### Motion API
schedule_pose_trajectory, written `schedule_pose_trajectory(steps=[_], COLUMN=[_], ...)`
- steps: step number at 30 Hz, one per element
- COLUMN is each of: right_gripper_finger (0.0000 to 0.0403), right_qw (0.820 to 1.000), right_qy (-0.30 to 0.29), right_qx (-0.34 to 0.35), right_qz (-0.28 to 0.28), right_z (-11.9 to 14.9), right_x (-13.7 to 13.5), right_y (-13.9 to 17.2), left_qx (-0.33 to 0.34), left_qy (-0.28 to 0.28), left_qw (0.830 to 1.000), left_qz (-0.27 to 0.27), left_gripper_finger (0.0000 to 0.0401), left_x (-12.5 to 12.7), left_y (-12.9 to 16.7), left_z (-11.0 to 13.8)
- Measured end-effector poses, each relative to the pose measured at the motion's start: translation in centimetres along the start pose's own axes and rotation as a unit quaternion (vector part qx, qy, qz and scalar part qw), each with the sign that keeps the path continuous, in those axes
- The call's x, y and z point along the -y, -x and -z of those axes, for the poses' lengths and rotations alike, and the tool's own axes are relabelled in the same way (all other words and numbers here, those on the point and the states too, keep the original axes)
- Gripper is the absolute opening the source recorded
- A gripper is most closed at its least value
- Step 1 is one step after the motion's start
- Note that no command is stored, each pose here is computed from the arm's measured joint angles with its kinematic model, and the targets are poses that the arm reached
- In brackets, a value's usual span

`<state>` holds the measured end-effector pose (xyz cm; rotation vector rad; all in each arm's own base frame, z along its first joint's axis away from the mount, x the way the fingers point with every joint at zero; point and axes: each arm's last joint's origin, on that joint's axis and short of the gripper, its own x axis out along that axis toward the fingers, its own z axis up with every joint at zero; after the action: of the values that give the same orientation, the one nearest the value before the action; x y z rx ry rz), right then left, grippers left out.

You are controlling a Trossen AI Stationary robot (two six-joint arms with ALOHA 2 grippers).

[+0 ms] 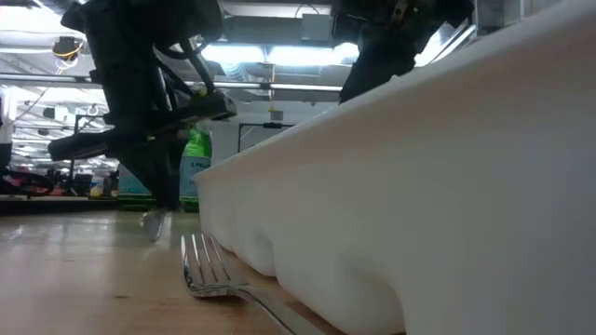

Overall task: Sort silverware
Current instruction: Put the silver spoon into the white silverware tray

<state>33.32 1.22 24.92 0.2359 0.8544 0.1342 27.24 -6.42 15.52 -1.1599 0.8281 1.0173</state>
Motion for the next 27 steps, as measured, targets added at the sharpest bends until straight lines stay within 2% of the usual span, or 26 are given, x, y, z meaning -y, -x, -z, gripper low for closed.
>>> schedule_pose_trajectory(steps=[6, 11, 15, 19, 23, 27], right_gripper_finger=[0.0121, 0.0121, 0.0121, 0.0121, 0.0121, 0.0121], right_qw=[0.996, 0.987, 0.977, 0.966, 0.966, 0.977], right_qy=[-0.075, -0.154, -0.208, -0.253, -0.246, -0.169], right_qx=[0.01, 0.014, 0.017, 0.027, 0.062, 0.125], right_qz=[0.039, 0.042, 0.042, 0.048, 0.044, 0.027], right_z=[0.0, 0.0, -0.1, -0.2, -1.0, -2.3], right_x=[0.2, 0.3, 0.4, 1.0, 1.3, 1.5], right_y=[0.0, 0.0, 0.0, 0.2, 0.3, 0.6], left_qx=[0.027, 0.067, 0.107, 0.15, 0.183, 0.212], left_qy=[-0.072, -0.143, -0.205, -0.276, -0.332, -0.362], left_qw=[0.997, 0.986, 0.971, 0.947, 0.919, 0.89], left_qz=[0.023, 0.043, 0.057, 0.065, 0.106, 0.176], left_gripper_finger=[0.0, 0.0, 0.0, 0.0, 0.0, 0.0], left_x=[0.2, 0.3, 0.4, 0.5, 1.2, 2.6], left_y=[1.1, 2.3, 3.4, 4.7, 6.2, 7.4], left_z=[-0.5, -1.0, -1.5, -1.9, -1.9, -1.7])
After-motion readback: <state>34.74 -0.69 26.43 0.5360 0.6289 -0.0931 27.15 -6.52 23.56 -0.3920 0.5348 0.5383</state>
